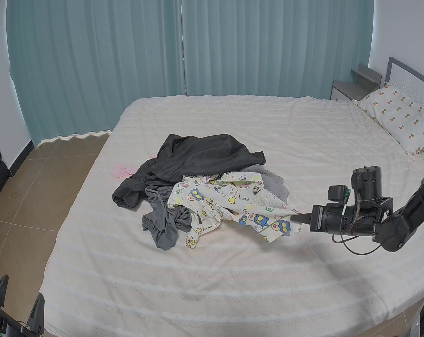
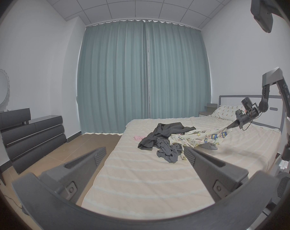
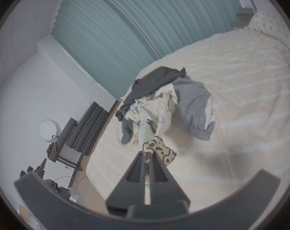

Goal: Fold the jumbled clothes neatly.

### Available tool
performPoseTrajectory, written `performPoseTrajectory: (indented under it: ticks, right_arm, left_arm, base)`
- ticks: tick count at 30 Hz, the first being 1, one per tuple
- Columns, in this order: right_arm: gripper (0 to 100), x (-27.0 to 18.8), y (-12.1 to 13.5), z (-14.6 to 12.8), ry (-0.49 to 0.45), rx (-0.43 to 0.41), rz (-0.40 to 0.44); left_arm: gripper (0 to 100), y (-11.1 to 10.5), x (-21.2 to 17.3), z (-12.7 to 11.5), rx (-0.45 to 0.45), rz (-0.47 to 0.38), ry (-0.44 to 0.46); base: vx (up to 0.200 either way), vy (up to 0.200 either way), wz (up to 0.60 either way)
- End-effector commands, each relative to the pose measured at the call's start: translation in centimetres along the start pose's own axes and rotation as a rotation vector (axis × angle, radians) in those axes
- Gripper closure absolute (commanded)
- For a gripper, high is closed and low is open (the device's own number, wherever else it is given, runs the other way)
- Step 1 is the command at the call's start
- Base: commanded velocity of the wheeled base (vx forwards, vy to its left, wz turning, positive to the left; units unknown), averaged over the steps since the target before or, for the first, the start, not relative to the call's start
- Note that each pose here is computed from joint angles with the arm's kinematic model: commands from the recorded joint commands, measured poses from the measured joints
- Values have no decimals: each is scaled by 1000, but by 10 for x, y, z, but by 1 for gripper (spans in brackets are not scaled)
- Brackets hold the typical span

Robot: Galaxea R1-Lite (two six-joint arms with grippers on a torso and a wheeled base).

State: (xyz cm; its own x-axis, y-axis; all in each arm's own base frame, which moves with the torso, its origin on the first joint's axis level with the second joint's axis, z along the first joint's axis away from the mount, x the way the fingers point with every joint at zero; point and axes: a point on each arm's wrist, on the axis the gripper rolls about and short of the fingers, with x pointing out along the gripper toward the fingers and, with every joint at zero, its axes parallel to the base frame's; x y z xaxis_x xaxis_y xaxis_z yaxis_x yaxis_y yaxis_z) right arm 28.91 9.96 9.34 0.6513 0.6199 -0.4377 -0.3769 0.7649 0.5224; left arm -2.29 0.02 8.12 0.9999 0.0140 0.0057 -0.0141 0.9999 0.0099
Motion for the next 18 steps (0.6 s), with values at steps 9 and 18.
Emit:
performPoseTrajectory:
  ticks: [9,18]
  right_arm:
    - [100,-67,58,38,-155,-103,102]
    - [100,-97,83,63,-203,-127,126]
  left_arm:
    - [0,0,1,-5,5,-16,2]
    - [0,1,-13,110,-184,-56,-238]
  base:
    - [0,0,0]
    - [0,0,0]
